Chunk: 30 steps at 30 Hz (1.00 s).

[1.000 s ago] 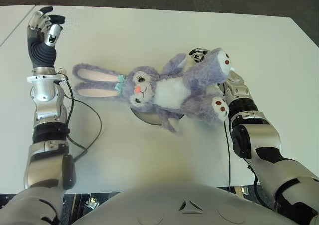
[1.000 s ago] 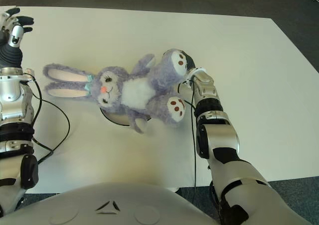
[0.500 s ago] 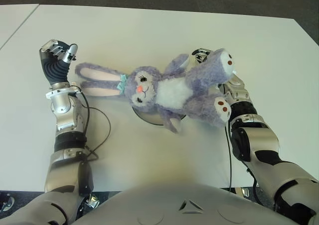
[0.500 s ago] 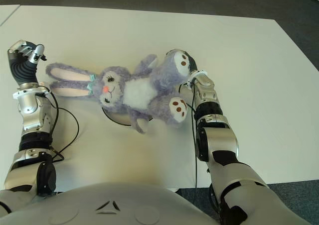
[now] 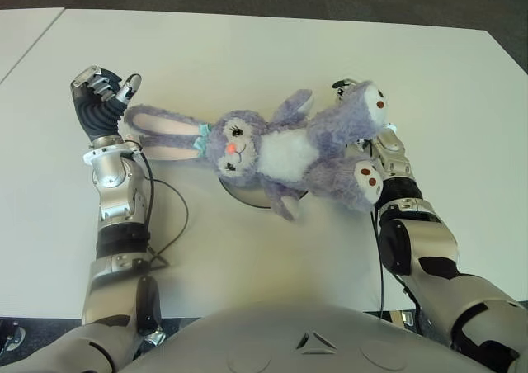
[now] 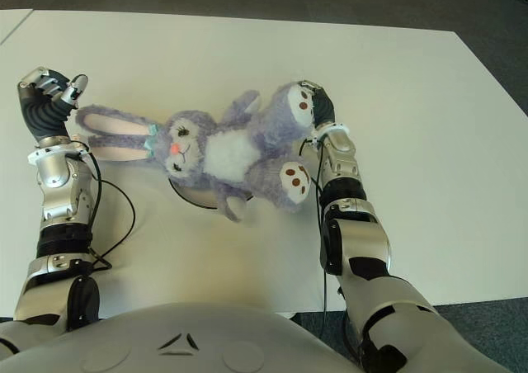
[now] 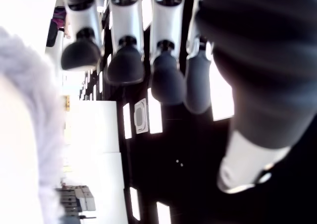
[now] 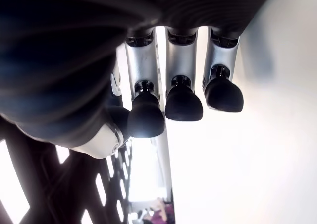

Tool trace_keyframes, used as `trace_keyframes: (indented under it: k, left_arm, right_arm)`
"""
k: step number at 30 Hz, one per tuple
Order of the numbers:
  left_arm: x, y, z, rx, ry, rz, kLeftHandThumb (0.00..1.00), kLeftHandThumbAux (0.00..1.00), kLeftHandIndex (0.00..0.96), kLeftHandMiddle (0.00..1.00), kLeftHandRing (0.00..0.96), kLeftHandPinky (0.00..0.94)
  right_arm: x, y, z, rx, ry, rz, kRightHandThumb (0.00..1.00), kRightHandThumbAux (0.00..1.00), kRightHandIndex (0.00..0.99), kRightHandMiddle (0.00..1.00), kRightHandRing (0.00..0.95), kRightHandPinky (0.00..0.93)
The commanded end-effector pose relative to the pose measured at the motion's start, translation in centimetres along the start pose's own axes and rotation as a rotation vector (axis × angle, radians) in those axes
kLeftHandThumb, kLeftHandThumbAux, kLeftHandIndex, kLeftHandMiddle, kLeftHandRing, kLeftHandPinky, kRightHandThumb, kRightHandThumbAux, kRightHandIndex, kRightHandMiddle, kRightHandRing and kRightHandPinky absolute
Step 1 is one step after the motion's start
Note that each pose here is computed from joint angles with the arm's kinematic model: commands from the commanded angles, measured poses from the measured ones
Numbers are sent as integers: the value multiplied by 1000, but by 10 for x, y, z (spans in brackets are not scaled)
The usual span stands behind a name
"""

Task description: Put the doll into the plate.

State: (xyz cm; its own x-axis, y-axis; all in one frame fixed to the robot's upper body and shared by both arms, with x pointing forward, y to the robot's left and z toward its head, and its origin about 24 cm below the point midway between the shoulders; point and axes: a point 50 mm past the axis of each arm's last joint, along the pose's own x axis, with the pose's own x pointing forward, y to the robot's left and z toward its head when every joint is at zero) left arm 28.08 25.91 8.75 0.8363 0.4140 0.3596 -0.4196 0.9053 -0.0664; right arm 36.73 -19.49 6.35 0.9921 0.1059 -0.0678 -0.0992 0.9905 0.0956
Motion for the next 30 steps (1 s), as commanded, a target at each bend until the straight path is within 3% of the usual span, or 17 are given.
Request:
trace_keyframes:
  k: [1,5,11,30]
  left_arm:
    - [-21,-2,-20,28,123,-2,188,839,697,824,821,804]
    - [-26,-5,-20,19,137,-8,298,827,698,839,844,832]
    - [-32,-9,-20,-8,155,-9,383,810,706,856,868,862]
    - [-40,-11,-29,-29,211,15,435,795,780,882,888,881]
  right_arm:
    - [-12,-10,-28,38,94,-73,692,726,439,829,817,794]
    - [-13,-17,-24,52,69,-106,692,726,439,838,830,796]
    - [-13,-27,-20,68,52,-165,693,726,439,845,837,787]
    - [-14,-45,-11,113,16,-276,697,724,439,834,819,799]
